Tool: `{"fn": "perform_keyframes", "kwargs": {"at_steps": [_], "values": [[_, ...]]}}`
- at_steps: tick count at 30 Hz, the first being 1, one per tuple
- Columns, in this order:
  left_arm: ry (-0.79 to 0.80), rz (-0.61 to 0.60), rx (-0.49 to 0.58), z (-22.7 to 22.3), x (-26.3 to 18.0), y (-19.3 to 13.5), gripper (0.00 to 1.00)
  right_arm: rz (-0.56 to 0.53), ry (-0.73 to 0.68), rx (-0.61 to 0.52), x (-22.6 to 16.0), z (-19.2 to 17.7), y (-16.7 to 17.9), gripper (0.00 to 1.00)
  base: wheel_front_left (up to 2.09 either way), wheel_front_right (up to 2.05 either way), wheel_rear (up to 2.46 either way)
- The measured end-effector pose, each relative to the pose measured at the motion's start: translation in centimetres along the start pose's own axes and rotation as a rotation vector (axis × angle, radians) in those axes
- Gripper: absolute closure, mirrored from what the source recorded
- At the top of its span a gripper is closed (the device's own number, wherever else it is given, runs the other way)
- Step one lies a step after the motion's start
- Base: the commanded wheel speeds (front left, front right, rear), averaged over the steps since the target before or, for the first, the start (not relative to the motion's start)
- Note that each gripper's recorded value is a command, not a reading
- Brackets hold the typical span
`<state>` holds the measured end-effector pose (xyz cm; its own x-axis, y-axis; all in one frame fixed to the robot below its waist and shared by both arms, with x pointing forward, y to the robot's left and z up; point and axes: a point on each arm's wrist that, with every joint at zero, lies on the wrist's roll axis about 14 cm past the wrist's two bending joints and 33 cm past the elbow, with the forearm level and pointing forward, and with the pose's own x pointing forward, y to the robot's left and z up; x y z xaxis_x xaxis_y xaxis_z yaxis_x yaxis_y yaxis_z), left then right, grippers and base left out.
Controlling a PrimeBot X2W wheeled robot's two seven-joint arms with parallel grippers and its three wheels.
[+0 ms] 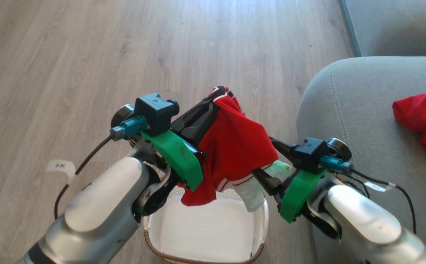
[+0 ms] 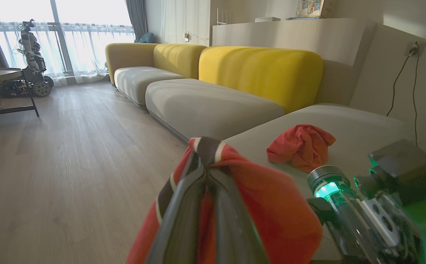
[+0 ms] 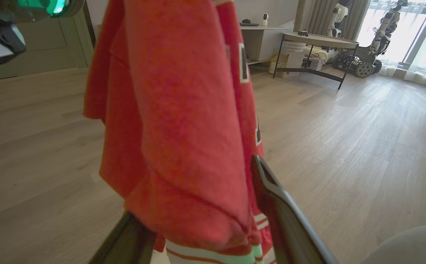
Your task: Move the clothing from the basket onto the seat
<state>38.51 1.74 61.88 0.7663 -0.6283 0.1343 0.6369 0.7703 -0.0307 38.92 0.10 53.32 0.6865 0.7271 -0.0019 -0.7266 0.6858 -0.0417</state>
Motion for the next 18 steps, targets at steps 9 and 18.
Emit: {"fn": "perform_keyframes", "kwargs": {"at_steps": [9,18], "values": [[0.015,-0.008,-0.001,-0.3,-0.4,-0.4,1.0,0.051,0.014,0.022,1.9,-0.4,1.4,0.0,0.0,0.0,0.0],[0.023,-0.009,-0.002,-0.5,-0.4,-0.5,1.0,0.058,0.006,0.053,2.2,-0.4,2.0,1.0,0.0,0.0,0.0]]}}
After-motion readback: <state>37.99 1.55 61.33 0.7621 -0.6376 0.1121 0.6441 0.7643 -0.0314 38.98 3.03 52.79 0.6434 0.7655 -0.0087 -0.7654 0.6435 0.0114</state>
